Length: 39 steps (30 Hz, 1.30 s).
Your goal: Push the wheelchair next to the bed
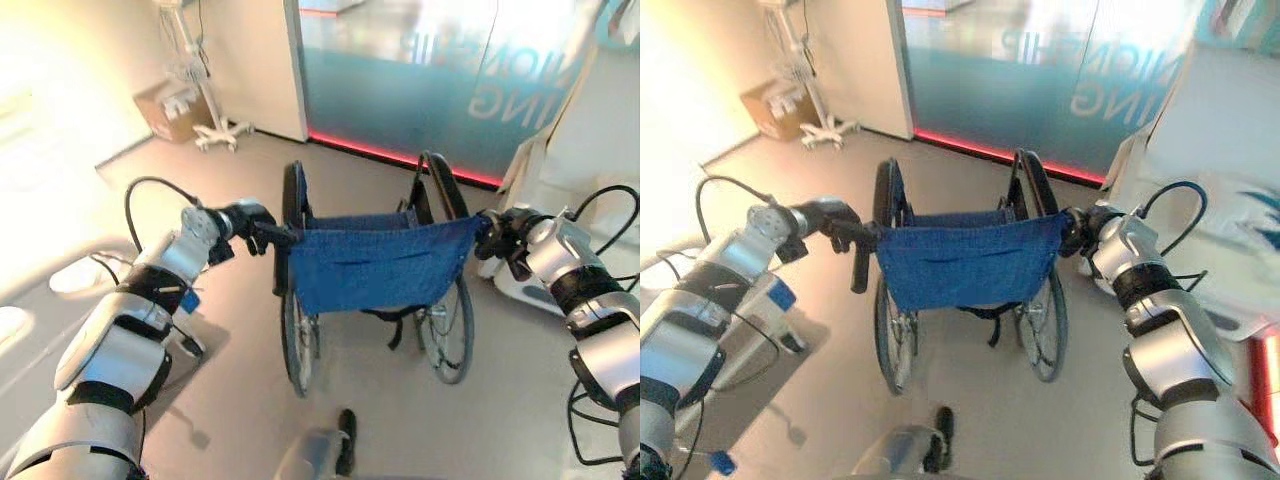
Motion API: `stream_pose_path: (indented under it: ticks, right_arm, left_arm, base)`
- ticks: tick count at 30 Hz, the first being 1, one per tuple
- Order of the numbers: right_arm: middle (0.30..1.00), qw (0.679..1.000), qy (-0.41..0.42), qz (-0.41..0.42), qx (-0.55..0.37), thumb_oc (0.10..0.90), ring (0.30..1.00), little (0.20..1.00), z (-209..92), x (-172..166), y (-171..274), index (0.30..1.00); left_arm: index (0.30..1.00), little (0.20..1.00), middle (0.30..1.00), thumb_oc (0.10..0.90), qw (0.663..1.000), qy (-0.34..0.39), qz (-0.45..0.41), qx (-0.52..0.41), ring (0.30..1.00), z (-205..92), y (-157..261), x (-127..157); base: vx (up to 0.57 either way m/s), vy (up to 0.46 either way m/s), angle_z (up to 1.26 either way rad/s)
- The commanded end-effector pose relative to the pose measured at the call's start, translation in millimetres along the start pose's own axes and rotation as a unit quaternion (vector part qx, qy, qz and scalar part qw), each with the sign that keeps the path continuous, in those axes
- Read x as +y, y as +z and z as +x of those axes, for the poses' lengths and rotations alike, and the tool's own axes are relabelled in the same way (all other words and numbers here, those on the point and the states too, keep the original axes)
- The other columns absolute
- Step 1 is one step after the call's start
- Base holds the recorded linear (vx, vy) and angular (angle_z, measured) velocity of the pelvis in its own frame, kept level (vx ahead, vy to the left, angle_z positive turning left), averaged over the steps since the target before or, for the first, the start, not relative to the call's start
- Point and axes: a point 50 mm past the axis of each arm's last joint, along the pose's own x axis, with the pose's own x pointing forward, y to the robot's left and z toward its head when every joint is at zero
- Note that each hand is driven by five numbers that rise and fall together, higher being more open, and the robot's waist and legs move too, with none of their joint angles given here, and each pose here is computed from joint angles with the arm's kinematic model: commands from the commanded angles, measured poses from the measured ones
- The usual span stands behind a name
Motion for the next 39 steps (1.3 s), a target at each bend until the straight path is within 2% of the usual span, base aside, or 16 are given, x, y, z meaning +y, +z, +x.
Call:
stream_pose_path:
  ticks: [1,6,13,21,26,33,39]
  right_arm:
    - [0.300,0.987,-0.046,-0.121,-0.092,0.400,0.300,0.300,-13.9,-23.1,36.0,0.300]
    - [0.300,0.990,-0.042,-0.105,-0.081,0.400,0.300,0.300,-10.3,-16.1,30.8,0.300]
    - [0.300,0.989,-0.079,-0.087,-0.091,0.400,0.300,0.300,-22.1,-39.3,40.2,0.300]
    - [0.300,0.988,-0.063,-0.103,-0.093,0.400,0.300,0.300,-35.3,-52.1,53.4,0.300]
    - [0.300,0.989,-0.065,-0.105,-0.086,0.400,0.300,0.300,-35.8,-56.3,48.8,0.300]
    - [0.300,0.992,-0.043,-0.091,-0.070,0.400,0.300,0.300,-25.0,-38.1,41.5,0.300]
    - [0.300,0.989,-0.039,-0.109,-0.089,0.400,0.300,0.300,-22.7,-18.0,57.0,0.300]
  left_arm:
    - [0.300,0.300,0.300,0.400,0.970,-0.117,0.162,0.137,0.300,2.5,-57.1,-48.1]
    - [0.300,0.300,0.300,0.400,0.971,-0.130,0.153,0.129,0.300,12.1,-50.9,-75.1]
    - [0.300,0.300,0.300,0.400,0.980,-0.087,0.146,0.101,0.300,14.4,-27.7,-58.6]
    - [0.300,0.300,0.300,0.400,0.984,-0.087,0.113,0.103,0.300,17.4,-36.0,-74.1]
    - [0.300,0.300,0.300,0.400,0.991,-0.047,0.103,0.070,0.300,22.7,-13.5,-72.1]
    - [0.300,0.300,0.300,0.400,0.994,-0.022,0.098,0.050,0.300,28.9,-1.1,-78.9]
    - [0.300,0.300,0.300,0.400,0.995,-0.021,0.079,0.053,0.300,29.3,-0.6,-84.4]
  base:
    - [0.29,0.049,0.04]
    - [0.37,-0.064,0.20]
    - [0.34,-0.315,0.22]
    - [0.42,-0.367,1.03]
    - [0.24,-0.338,0.81]
    - [0.28,-0.237,0.45]
    - [0.40,-0.044,-0.17]
